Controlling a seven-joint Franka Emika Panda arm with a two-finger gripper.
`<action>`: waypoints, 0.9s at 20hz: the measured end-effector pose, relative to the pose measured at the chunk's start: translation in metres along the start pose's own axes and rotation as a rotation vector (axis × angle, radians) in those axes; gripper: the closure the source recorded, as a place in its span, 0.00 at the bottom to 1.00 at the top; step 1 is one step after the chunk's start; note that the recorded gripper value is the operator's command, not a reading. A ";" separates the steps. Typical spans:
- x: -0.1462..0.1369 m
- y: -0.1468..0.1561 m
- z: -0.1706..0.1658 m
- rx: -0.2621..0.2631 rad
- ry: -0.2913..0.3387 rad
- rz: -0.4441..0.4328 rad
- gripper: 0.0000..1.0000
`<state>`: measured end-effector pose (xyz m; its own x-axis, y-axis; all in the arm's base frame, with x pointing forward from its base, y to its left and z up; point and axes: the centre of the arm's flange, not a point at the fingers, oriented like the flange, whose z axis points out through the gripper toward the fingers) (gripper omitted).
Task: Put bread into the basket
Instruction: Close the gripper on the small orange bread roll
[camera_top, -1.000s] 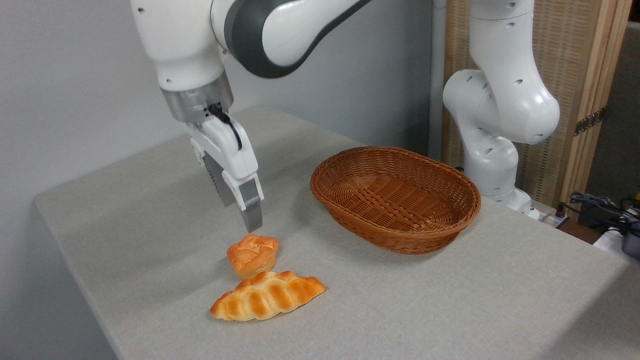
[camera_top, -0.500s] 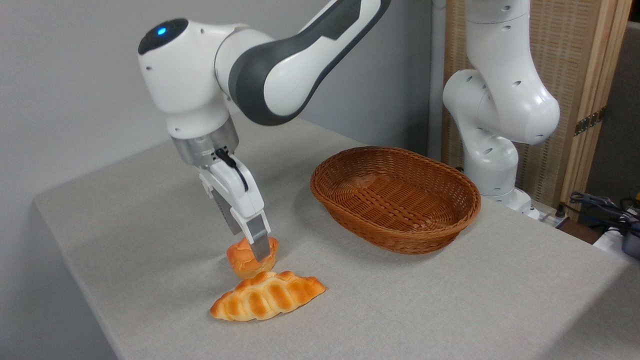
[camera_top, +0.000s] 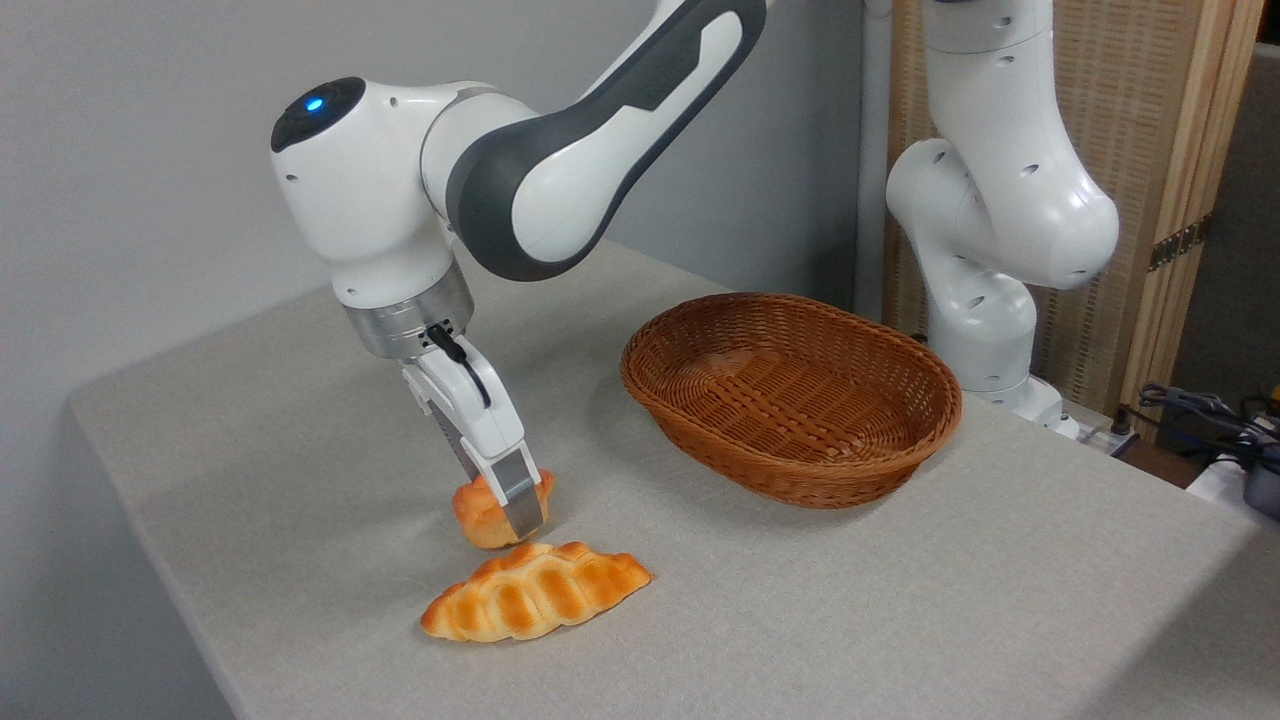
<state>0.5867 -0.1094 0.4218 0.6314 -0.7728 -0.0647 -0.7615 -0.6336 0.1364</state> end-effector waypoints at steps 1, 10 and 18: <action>0.002 0.002 0.001 -0.001 -0.002 0.004 0.06; 0.004 0.003 0.004 -0.004 -0.006 0.008 0.55; 0.004 0.003 0.005 -0.004 -0.007 0.008 0.55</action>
<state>0.5864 -0.1146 0.4173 0.6241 -0.7782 -0.0700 -0.7661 -0.6270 0.1412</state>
